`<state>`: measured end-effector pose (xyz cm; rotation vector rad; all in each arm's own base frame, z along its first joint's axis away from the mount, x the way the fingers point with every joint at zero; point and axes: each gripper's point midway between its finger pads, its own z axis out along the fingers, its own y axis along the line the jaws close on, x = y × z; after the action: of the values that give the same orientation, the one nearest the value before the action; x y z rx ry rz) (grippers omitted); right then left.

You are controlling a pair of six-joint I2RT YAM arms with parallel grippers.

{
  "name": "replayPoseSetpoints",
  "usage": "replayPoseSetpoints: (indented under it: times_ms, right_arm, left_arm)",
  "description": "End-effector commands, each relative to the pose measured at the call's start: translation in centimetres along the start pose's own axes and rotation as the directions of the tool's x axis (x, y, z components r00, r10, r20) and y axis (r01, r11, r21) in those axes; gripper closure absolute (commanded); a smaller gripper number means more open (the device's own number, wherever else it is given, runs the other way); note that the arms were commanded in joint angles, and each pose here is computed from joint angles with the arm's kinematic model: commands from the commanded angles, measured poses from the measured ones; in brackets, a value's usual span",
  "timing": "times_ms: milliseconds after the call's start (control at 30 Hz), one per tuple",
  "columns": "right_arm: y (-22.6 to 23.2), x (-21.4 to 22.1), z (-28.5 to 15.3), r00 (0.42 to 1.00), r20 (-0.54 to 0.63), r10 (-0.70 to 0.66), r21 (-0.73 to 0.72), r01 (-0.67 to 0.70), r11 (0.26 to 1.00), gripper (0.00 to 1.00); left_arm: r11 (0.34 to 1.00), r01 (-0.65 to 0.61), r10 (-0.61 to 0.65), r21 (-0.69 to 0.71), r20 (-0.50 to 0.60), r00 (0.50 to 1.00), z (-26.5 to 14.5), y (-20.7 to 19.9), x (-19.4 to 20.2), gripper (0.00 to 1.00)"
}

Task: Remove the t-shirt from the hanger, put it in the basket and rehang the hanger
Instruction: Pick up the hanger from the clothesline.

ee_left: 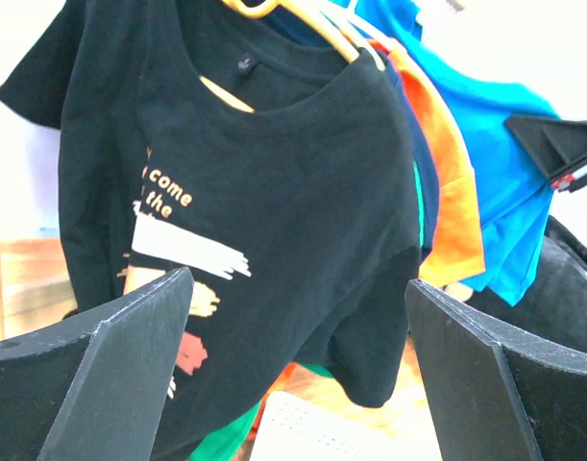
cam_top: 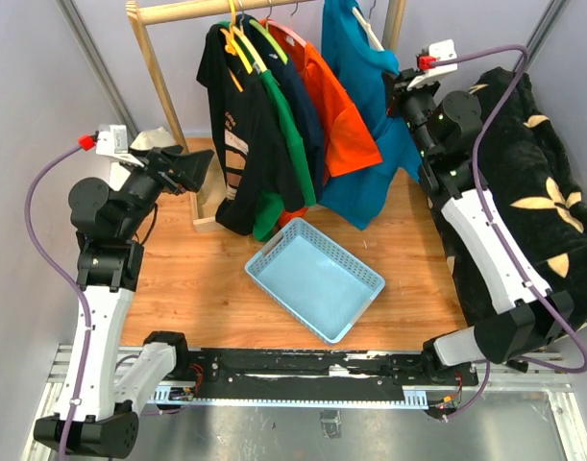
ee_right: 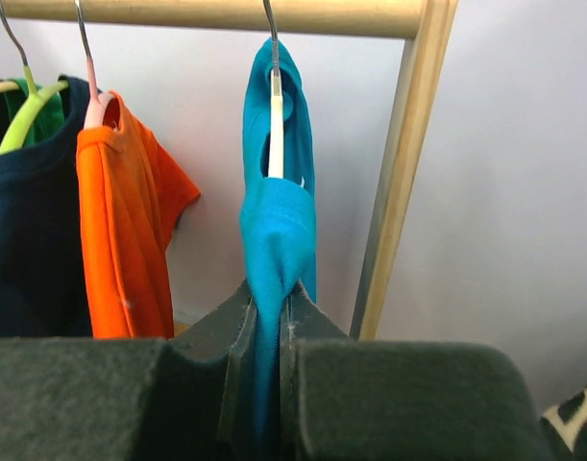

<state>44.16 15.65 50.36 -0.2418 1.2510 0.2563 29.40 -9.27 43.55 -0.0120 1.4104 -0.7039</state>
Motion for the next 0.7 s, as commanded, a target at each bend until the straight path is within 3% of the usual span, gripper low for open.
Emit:
replayPoseSetpoints:
  times_ms: [0, 233, 667]
  right_arm:
    - [0.0, -4.1, -2.4, 0.994, 0.111, -0.015, 0.025, 0.012, 1.000, 0.99]
    - [-0.9, -4.4, -6.6, 0.995, 0.100, -0.022, 0.065, 0.016, 0.998, 0.99]
    - [-1.8, -7.6, -14.4, 0.992, 0.118, -0.047, 0.093, 0.036, 0.995, 0.99]
  left_arm:
    - [0.997, -0.022, 0.018, 0.076, 0.047, 0.999, 0.2, -2.5, -2.7, 0.03]
    - [0.993, -0.028, 0.026, 0.113, 0.015, 1.000, 2.1, -5.0, -2.3, 0.03]
    - [0.971, -0.060, 0.077, 0.232, -0.064, 0.995, 8.4, -13.9, 0.9, 0.01]
